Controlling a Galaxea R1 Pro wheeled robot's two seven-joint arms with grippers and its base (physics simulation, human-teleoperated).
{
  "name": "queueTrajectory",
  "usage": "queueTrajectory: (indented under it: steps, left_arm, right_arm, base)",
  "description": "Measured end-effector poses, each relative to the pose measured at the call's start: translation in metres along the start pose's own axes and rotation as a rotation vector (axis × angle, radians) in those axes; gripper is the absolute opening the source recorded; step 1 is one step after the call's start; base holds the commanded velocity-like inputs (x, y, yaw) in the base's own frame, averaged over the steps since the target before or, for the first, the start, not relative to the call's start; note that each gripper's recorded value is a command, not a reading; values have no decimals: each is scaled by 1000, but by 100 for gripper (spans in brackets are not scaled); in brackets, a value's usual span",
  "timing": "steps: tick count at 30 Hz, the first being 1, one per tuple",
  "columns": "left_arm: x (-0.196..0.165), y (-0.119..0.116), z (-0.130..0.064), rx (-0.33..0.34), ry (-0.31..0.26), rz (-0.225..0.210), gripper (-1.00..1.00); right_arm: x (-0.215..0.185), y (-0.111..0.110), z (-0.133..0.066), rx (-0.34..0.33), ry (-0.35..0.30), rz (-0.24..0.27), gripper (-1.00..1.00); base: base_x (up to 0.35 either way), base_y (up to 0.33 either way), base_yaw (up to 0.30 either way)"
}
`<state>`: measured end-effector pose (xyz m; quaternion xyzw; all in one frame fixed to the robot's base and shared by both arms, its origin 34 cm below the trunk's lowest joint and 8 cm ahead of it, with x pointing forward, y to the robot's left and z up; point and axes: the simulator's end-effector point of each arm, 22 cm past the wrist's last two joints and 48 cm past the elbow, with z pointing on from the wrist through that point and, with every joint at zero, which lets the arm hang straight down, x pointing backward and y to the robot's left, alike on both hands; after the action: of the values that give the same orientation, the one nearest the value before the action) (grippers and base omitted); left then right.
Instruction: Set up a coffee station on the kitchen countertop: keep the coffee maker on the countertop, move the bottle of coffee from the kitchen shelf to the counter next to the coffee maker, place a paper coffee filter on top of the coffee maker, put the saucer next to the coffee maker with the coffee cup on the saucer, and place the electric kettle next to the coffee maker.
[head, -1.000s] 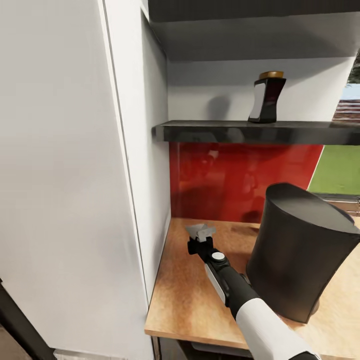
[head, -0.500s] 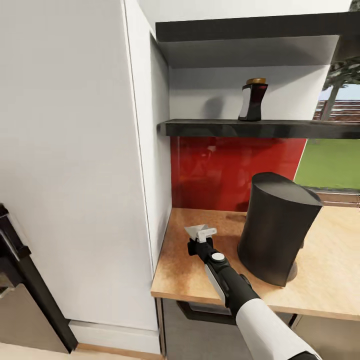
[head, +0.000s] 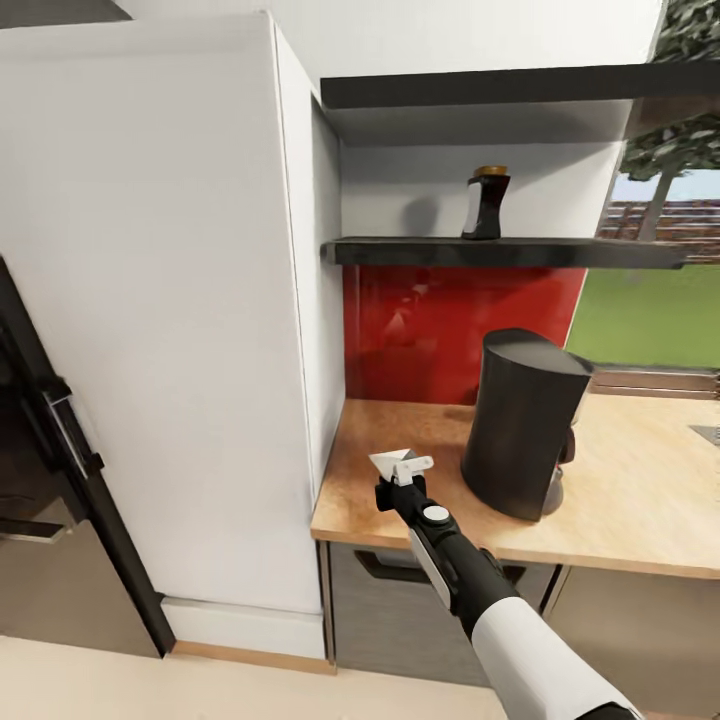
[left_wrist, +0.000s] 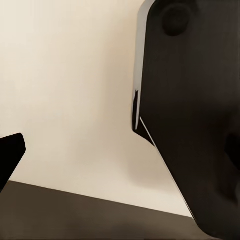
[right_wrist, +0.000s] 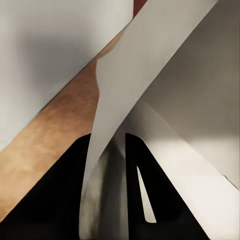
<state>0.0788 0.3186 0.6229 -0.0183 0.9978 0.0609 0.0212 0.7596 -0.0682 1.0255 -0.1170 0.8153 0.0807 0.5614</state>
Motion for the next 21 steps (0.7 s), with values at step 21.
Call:
queueTrajectory:
  steps: [21]
  left_arm:
    - [-2,-1,0,2,-5,7,100]
  right_arm:
    - [-5,2,-2,-3,-9,-5,-100]
  base:
    - [-184,0,-81]
